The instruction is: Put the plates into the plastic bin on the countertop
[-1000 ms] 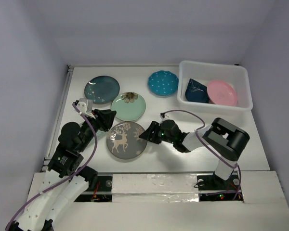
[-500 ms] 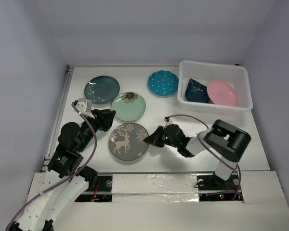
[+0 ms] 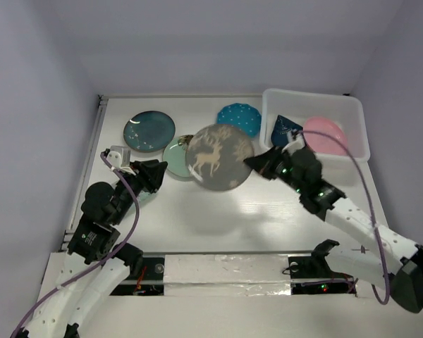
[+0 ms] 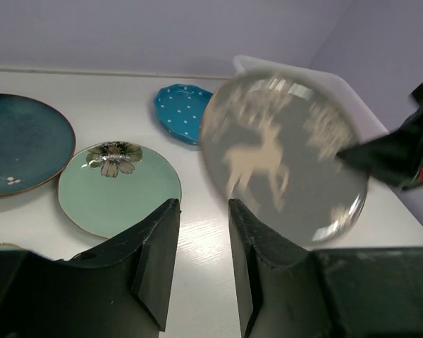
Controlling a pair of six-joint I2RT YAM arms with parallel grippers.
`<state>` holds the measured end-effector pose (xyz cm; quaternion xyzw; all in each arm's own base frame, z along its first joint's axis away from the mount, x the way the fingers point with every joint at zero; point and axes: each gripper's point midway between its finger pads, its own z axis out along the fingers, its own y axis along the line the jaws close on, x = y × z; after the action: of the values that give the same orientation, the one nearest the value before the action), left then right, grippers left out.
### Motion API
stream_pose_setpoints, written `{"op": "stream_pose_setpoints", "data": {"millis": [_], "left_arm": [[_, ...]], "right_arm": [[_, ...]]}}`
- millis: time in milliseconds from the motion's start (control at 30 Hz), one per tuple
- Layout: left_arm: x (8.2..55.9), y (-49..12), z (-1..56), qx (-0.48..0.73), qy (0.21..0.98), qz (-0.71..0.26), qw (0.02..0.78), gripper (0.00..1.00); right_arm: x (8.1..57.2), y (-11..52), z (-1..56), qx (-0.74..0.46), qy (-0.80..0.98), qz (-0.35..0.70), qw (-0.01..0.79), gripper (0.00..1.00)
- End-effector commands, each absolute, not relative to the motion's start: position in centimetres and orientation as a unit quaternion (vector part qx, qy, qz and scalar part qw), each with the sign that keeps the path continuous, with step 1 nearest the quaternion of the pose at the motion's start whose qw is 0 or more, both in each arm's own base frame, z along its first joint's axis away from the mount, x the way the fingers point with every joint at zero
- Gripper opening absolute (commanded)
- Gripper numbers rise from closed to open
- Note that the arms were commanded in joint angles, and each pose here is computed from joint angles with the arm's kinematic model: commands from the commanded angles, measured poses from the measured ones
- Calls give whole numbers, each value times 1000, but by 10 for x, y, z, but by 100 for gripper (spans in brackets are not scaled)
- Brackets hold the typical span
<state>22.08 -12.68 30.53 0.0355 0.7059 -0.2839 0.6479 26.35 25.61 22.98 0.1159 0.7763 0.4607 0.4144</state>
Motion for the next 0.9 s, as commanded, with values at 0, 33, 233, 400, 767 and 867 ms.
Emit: {"op": "stream_pose_setpoints", "data": {"millis": [0, 33, 233, 400, 767, 867], "left_arm": [[217, -123, 331, 29, 676, -295, 675, 31], [217, -123, 331, 29, 675, -295, 675, 31], [215, -123, 334, 31, 671, -298, 678, 32], [213, -123, 335, 32, 669, -300, 680, 32], [214, -123, 334, 32, 671, -299, 678, 32], [215, -123, 334, 32, 671, -299, 677, 32]], "right_arm": [[301, 196, 356, 136, 675, 463, 557, 0], [308, 180, 367, 146, 670, 444, 577, 0], [355, 70, 413, 218, 634, 335, 662, 0], [391, 5, 384, 272, 652, 266, 656, 0], [429, -62, 313, 324, 687, 238, 606, 0], [437, -66, 285, 335, 698, 242, 584, 0]]}}
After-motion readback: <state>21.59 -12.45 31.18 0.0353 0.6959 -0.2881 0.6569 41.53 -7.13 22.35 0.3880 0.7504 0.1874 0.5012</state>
